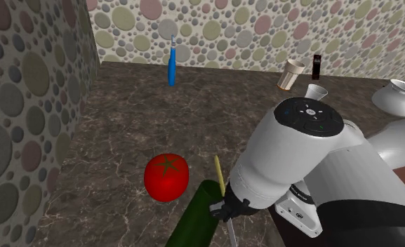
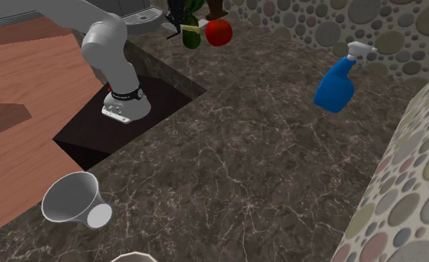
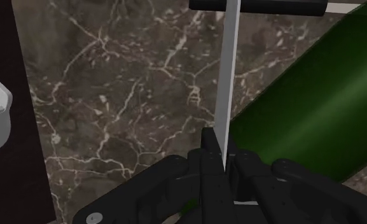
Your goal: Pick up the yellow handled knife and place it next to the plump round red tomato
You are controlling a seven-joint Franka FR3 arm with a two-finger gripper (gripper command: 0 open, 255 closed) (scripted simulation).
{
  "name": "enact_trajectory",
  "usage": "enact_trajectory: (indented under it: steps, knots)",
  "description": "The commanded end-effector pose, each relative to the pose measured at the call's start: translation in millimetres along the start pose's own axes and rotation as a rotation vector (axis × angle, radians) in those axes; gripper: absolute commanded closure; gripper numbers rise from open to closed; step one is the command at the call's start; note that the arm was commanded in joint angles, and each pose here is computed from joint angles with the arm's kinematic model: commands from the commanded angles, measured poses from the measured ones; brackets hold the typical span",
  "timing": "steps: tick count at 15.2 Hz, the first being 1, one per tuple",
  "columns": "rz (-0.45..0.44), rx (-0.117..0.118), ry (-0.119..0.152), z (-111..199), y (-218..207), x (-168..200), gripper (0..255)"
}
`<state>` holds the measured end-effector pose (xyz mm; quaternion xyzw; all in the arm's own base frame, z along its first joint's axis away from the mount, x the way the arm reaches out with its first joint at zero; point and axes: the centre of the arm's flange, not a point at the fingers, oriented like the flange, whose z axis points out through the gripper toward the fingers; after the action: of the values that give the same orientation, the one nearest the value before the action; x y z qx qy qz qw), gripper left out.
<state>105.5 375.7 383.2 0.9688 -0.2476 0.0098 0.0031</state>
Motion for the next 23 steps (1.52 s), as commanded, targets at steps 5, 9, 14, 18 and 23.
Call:
enact_trajectory:
  steps: [5, 9, 14, 18, 23]
  knots:
    - [-0.003, -0.025, -0.009, 22.8, 0.9, -2.7, 255]
    - [-0.031, 0.096, -0.062, -13.0, 23.1, 19.9, 0]
    - [-0.064, 0.240, -0.127, -45.5, 52.9, 49.7, 0]
    - [-0.064, 0.240, -0.127, -25.2, 48.0, 46.9, 0]
    - [-0.064, 0.240, -0.127, -12.1, 44.9, 45.1, 0]
